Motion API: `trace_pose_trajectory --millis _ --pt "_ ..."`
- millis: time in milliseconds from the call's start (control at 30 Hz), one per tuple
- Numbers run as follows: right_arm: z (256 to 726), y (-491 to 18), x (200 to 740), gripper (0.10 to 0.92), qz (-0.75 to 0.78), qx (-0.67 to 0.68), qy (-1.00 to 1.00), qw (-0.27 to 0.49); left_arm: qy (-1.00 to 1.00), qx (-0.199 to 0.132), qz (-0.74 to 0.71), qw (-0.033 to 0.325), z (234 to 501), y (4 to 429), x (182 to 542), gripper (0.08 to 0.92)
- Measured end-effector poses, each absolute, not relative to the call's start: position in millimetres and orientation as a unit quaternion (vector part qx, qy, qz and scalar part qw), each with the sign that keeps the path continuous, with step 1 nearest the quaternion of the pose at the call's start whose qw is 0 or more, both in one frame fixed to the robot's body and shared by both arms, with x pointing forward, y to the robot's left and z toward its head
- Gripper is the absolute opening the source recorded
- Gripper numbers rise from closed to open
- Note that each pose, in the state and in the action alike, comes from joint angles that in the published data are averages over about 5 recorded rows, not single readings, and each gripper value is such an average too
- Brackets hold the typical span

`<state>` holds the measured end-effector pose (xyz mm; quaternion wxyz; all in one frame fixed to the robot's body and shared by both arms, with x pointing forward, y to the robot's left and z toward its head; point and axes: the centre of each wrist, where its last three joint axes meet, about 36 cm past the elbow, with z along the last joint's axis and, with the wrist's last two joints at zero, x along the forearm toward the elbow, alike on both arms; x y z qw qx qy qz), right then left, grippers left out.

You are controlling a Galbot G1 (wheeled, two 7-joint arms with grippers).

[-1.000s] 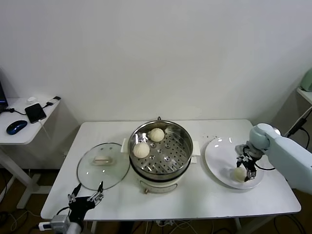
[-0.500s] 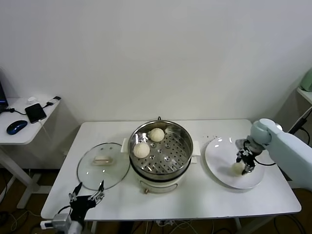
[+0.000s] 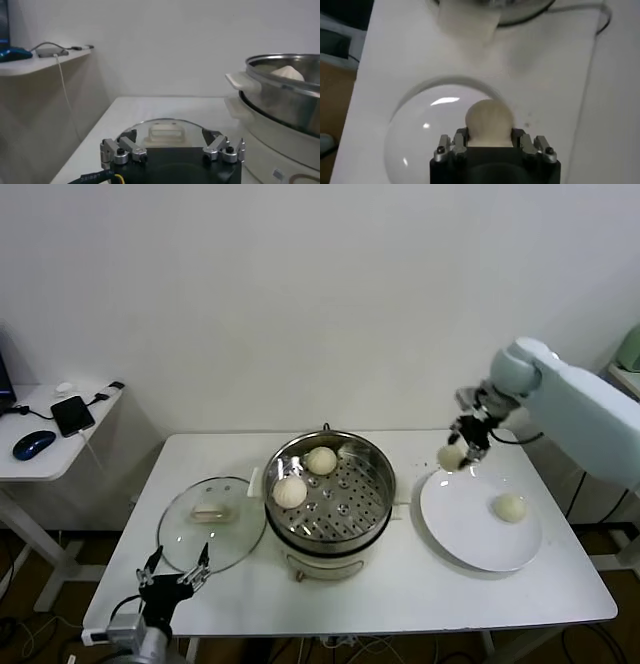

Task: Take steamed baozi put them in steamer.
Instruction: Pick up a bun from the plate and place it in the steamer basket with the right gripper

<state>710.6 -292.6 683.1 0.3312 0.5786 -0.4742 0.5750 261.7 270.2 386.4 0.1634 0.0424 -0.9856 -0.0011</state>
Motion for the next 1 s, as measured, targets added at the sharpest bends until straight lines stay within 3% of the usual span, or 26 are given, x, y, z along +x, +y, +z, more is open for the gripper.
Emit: trace_pose_trajectory --millis 333,633,1000 --pt "717 -164 709 0.577 0.636 0.686 -0.304 0.182 -0.988 0.041 -0.004 0.149 395 268 262 0.823" --pt "688 -81 678 0.577 0.684 0.713 -0.132 0.082 -0.989 0.039 -0.005 0.144 398 266 262 0.823" --pt "635 -22 647 0.577 0.699 0.715 -0.014 0.011 -0.989 0.041 -0.005 0.142 398 267 264 0.823"
